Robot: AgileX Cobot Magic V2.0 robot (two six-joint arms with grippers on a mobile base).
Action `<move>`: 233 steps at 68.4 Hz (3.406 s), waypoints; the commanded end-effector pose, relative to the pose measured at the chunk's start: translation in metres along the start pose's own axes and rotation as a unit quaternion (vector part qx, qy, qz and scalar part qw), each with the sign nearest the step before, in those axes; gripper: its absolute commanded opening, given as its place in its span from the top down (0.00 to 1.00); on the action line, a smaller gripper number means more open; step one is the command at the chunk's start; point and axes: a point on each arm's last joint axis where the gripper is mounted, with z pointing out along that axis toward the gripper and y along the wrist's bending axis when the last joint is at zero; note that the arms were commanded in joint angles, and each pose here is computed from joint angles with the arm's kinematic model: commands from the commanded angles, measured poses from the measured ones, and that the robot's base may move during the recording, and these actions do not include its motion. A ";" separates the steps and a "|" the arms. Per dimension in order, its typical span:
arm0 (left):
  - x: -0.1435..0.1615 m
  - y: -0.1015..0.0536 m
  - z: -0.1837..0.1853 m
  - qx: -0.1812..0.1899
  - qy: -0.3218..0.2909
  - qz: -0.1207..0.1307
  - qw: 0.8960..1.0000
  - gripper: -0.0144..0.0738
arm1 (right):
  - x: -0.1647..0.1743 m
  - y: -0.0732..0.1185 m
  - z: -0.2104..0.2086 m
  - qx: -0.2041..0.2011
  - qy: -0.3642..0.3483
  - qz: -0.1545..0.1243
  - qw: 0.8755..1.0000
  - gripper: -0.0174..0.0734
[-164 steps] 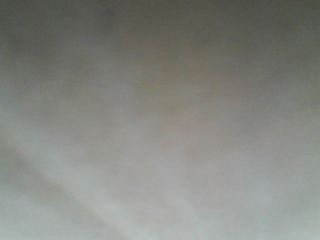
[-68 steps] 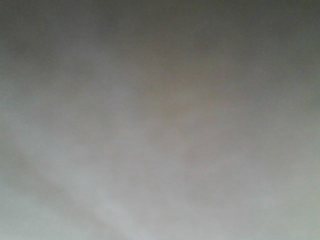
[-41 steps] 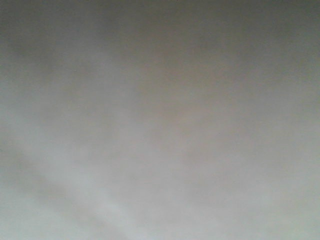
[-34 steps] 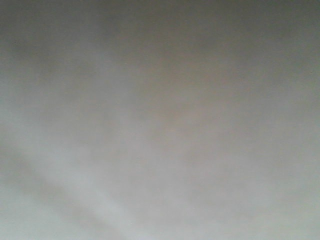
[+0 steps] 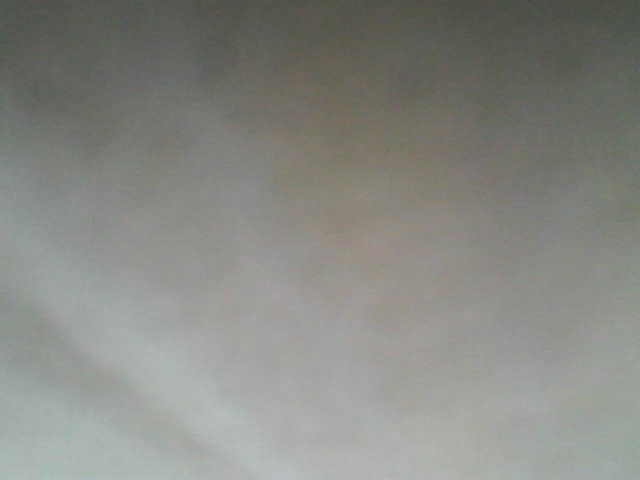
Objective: Grab box from left shelf to table start
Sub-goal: 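Hold the box with both grippers while the base drives to the table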
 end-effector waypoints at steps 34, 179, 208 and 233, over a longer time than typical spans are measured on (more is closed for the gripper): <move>0.003 0.004 0.000 -0.023 0.033 0.012 0.999 0.95 | -0.015 0.003 -0.006 -0.007 -0.064 0.005 0.998 0.74; 0.003 0.004 0.000 -0.023 0.033 0.012 0.999 0.95 | -0.015 0.003 -0.006 -0.007 -0.064 0.005 0.998 0.74; 0.003 0.004 0.000 -0.023 0.033 0.012 0.999 0.95 | -0.015 0.003 -0.006 -0.007 -0.064 0.005 0.998 0.74; 0.003 0.004 0.000 -0.023 0.033 0.012 0.999 0.95 | -0.016 0.003 -0.006 -0.007 -0.067 0.005 0.998 0.74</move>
